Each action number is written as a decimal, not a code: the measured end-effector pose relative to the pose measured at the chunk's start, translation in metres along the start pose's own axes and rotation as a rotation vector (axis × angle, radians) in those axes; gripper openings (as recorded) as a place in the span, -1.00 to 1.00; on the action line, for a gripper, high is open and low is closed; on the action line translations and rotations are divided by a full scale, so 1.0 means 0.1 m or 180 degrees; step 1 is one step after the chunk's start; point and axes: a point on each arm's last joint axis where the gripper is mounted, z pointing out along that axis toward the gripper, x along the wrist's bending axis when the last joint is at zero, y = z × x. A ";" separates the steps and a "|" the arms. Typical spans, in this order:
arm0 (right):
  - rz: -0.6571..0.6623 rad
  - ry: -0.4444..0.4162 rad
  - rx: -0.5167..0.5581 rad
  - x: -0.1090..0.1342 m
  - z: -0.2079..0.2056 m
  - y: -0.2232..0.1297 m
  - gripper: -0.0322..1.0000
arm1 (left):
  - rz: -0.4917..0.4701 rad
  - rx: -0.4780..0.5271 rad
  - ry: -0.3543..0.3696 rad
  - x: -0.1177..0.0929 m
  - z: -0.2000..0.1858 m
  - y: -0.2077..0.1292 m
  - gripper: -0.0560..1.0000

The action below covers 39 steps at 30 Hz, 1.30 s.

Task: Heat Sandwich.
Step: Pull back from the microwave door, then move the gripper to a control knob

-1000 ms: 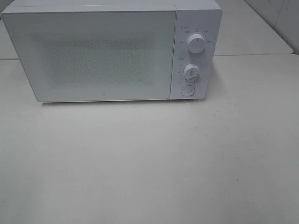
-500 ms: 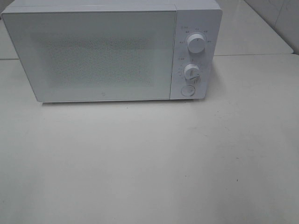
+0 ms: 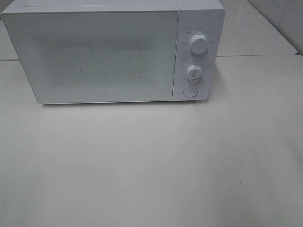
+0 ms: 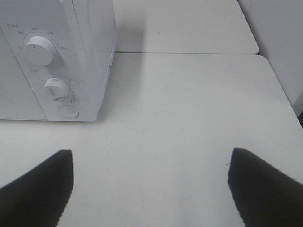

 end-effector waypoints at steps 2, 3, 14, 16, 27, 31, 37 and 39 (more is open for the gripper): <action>-0.0007 0.0012 0.0045 0.01 0.16 0.02 0.63 | 0.0000 0.0000 0.0000 0.00 0.00 0.00 0.95; -0.0009 0.0016 0.0058 0.01 0.21 0.03 0.63 | 0.0000 0.0000 0.0000 0.00 0.00 0.00 0.95; 0.0188 0.0065 0.0053 0.04 0.72 0.06 0.58 | 0.0000 0.0000 0.0000 0.00 0.00 0.00 0.95; 0.0232 0.0073 0.0054 0.05 0.80 0.05 0.57 | 0.0000 0.0000 0.0000 0.00 0.00 0.00 0.95; 0.0280 0.0157 -0.0182 0.11 1.20 -0.17 0.55 | 0.0000 0.0000 0.0000 0.00 0.00 0.00 0.95; 0.0077 0.0216 -0.0341 0.24 1.25 -0.28 0.55 | 0.0000 0.0000 0.0000 0.00 0.00 0.00 0.95; -0.0107 0.0109 -0.0537 0.45 1.30 -0.38 0.55 | 0.0000 0.0000 0.0000 0.00 0.00 0.00 0.95; -0.0188 0.0075 -0.0589 0.56 1.31 -0.41 0.55 | 0.0000 0.0000 0.0000 0.00 0.00 0.00 0.95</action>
